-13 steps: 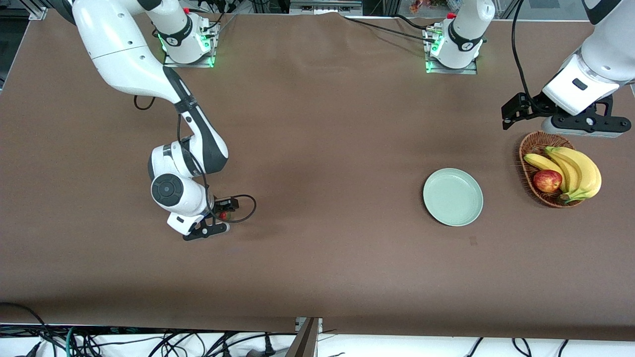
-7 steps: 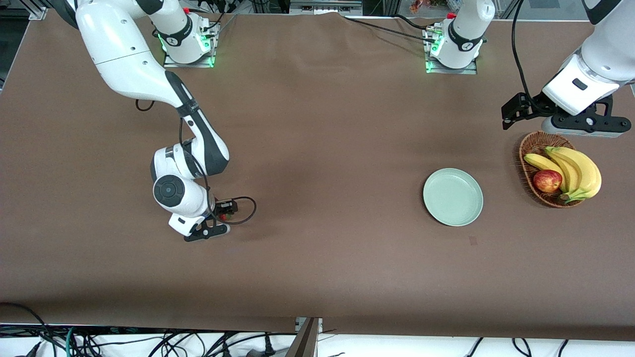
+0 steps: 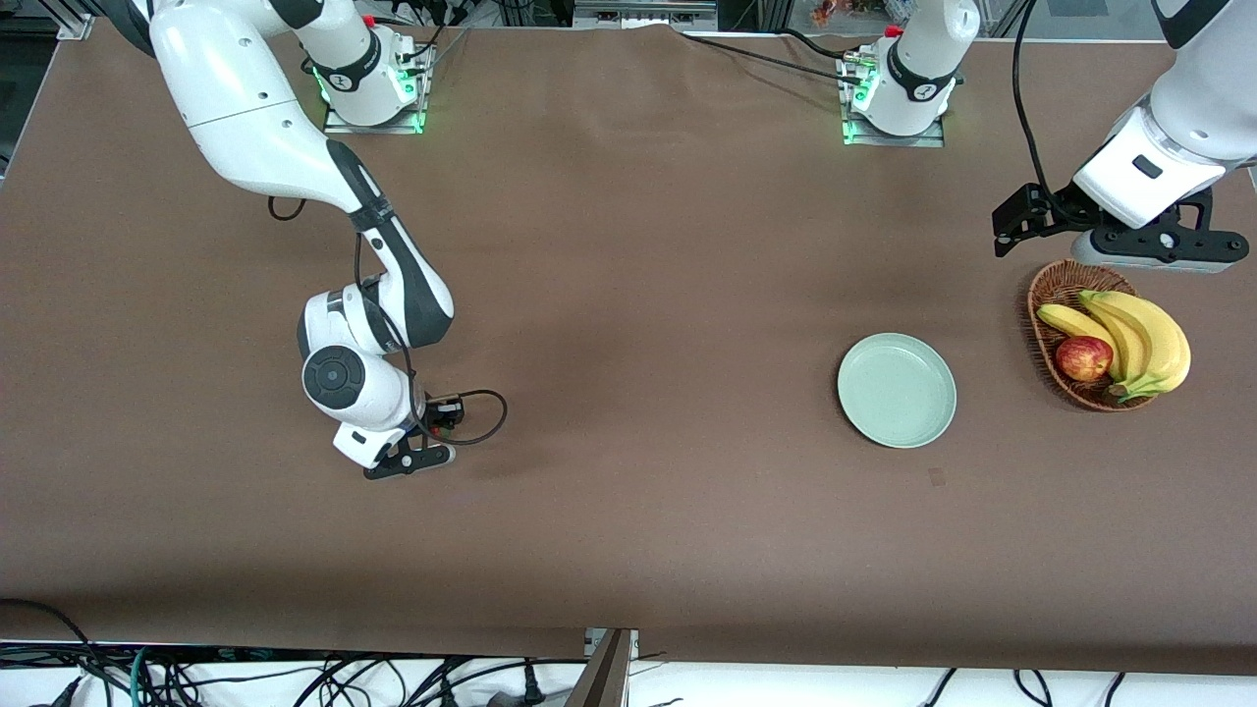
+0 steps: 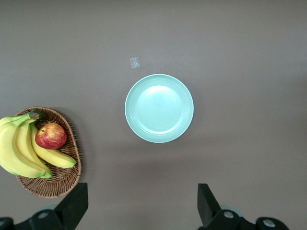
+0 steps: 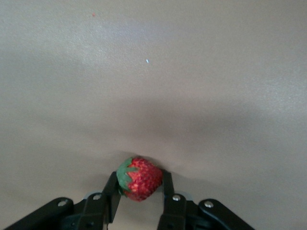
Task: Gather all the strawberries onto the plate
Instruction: 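Reach the right gripper to a strawberry and grasp it, then carry the strawberry toward the plate while the left gripper reaches over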
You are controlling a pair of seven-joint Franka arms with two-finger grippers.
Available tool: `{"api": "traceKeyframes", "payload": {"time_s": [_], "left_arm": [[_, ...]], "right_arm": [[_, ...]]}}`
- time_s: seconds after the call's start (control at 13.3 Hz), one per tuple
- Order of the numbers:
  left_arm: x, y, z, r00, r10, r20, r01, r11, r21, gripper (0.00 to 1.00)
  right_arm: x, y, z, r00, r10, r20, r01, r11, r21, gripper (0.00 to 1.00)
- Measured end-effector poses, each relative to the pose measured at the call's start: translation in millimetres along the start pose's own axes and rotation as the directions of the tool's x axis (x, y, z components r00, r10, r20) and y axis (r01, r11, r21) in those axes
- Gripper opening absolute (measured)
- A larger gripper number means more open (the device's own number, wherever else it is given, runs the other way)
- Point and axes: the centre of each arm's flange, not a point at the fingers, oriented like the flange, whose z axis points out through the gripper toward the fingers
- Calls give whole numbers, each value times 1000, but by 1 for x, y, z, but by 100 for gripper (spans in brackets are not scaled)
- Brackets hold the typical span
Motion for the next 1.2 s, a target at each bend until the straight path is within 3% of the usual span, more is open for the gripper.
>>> {"api": "traceKeyframes", "payload": {"time_s": [0.22, 0.53, 0.82, 0.97, 1.2], "left_arm": [[0, 0, 0, 1000, 0, 0, 0, 1000, 0, 100], [0, 0, 0, 1000, 1, 0, -1, 1000, 0, 100], [0, 1, 0, 1000, 1, 0, -1, 1000, 0, 100], [0, 0, 0, 1000, 1, 0, -1, 1000, 0, 100], [0, 0, 0, 1000, 1, 0, -1, 1000, 0, 100]], "right_arm": [[5, -42, -14, 997, 66, -29, -65, 997, 34, 39], [-10, -202, -35, 969, 233, -85, -224, 969, 104, 39], [-31, -339, -36, 915, 382, -127, -347, 909, 231, 39], [-40, -383, -24, 896, 424, -130, -376, 882, 285, 39], [-64, -433, -4, 897, 420, -138, -355, 870, 342, 39]]}}
